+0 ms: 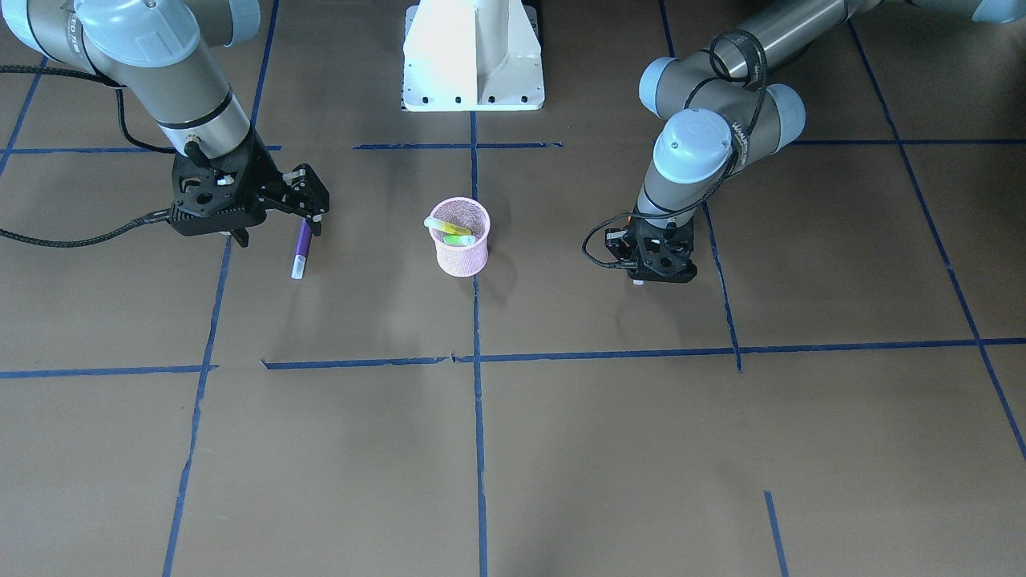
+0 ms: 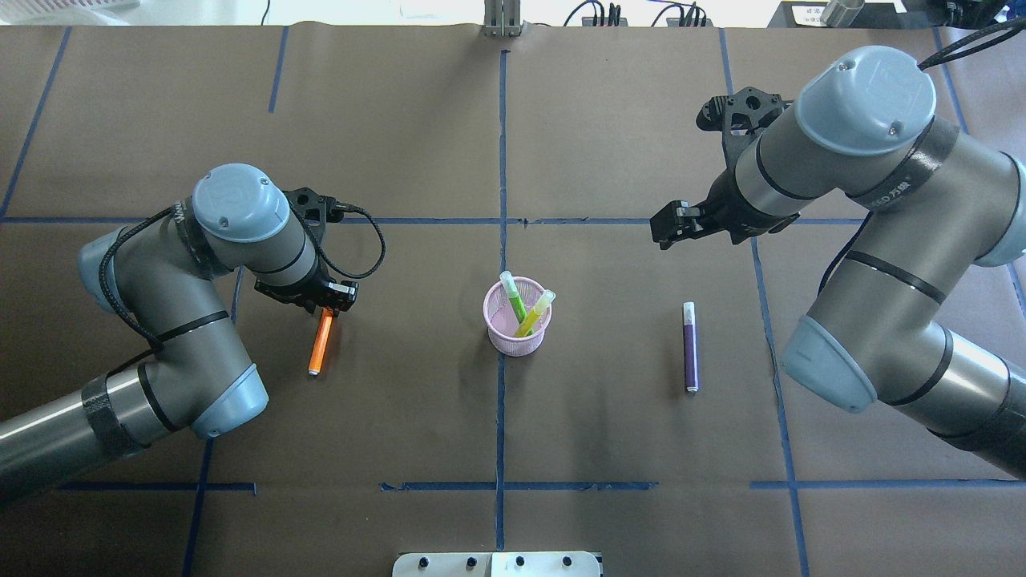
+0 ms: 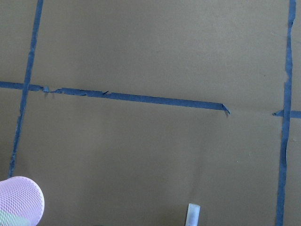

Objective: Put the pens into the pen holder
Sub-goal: 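Close the left gripper on the orange highlighter and lift it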

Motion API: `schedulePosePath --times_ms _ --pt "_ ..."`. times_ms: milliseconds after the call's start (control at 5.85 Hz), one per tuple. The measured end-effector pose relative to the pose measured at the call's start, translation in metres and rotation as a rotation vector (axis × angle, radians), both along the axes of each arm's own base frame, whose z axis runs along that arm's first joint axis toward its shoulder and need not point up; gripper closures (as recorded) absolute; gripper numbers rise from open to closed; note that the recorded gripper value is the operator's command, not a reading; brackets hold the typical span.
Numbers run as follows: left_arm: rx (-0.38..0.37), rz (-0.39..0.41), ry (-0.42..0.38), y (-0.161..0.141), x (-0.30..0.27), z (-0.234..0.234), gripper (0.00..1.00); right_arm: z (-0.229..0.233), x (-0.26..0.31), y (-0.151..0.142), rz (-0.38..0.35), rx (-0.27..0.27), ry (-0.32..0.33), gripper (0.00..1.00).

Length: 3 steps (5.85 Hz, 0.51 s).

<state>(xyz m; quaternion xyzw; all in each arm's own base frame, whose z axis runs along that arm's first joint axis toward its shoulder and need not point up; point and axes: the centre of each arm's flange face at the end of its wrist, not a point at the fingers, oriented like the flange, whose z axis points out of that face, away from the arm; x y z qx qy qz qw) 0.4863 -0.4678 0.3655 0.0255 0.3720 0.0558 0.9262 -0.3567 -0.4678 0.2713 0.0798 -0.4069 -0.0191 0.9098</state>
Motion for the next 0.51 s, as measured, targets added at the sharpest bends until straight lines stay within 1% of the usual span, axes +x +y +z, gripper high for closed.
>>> schedulePosePath --times_ms 171,342,513 --pt "0.003 0.000 0.005 0.000 0.000 -0.004 1.00 0.000 0.000 0.000 -0.001 0.000 0.000 0.00" --pt "0.013 -0.005 0.024 0.002 -0.002 -0.018 1.00 0.000 -0.001 0.000 0.000 0.000 0.001 0.00" --pt "0.044 -0.019 0.067 0.005 -0.011 -0.046 1.00 0.000 -0.001 0.000 0.000 0.001 0.001 0.00"
